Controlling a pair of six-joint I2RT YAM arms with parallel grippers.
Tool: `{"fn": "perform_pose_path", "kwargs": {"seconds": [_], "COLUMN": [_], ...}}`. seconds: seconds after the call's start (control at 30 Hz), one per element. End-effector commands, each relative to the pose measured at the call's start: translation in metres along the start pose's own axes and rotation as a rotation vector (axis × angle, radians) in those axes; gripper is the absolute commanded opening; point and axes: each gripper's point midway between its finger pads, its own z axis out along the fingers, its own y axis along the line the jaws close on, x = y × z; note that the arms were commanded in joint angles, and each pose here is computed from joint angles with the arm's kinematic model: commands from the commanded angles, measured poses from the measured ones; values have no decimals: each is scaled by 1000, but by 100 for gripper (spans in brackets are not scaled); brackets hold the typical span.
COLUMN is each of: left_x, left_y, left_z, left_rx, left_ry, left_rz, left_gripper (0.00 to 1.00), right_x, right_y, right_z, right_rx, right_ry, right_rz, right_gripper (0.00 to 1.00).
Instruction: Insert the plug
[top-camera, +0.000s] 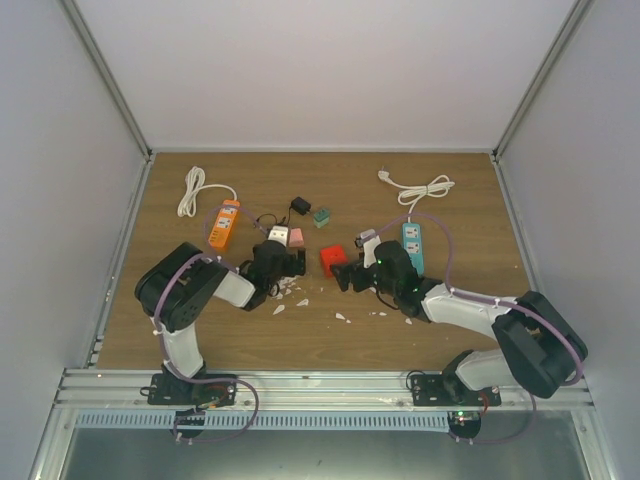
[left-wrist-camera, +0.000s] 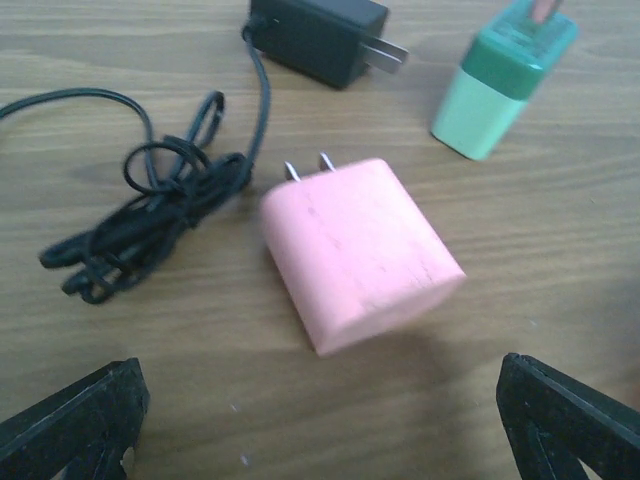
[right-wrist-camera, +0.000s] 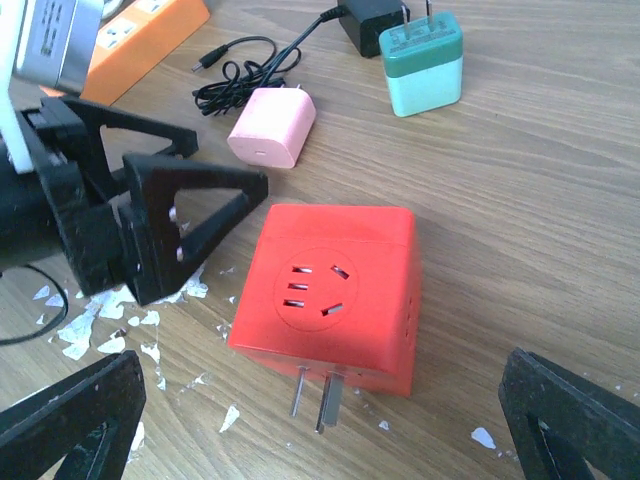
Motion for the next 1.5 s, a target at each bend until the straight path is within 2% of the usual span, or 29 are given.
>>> {"fn": "perform_pose_path", "kwargs": {"seconds": [0.0, 0.23, 0.4, 0.57, 0.7, 1.03, 1.17, 1.27, 1.3, 1.33, 1.37, 1.47], "left_x": [20, 12, 13, 9, 6, 14, 14, 14, 15, 14, 14, 14], "left_y": [11, -11, -17, -9, -10, 1, 0, -5, -6, -7, -8, -8], "left_z": [11, 26, 28, 33, 40, 43, 45, 47, 47, 47, 47, 43], "left_rx": [-24, 60, 70, -17, -86, -207, -203, -173, -163, -155, -148, -126], "left_ry": [106, 105, 105, 114, 135, 178, 181, 182, 182, 179, 177, 166], "left_rz": [-14, 33, 31, 1, 9, 3, 10, 43, 56, 72, 86, 138], "left_gripper": [97, 93, 94, 94, 88, 88, 77, 61, 53, 39, 29, 7], "right_x": [1, 6, 9, 9, 8, 10, 10, 9, 9, 9, 9, 9], "right_y": [-5, -7, -7, -5, -4, -4, -4, -4, -4, -4, -4, -4], "right_z": [0, 9, 14, 16, 17, 15, 14, 13, 13, 12, 12, 11], "right_rx": [9, 14, 9, -3, -8, -7, -8, -7, -7, -5, -5, -3], "right_ry": [-14, 3, 15, 17, 15, 16, 14, 12, 12, 10, 10, 9], "right_rz": [-8, -12, -8, -2, 1, -1, -3, -3, -3, -5, -5, -7], "right_gripper": [100, 100, 100, 100, 100, 100, 100, 100, 100, 99, 100, 100]}}
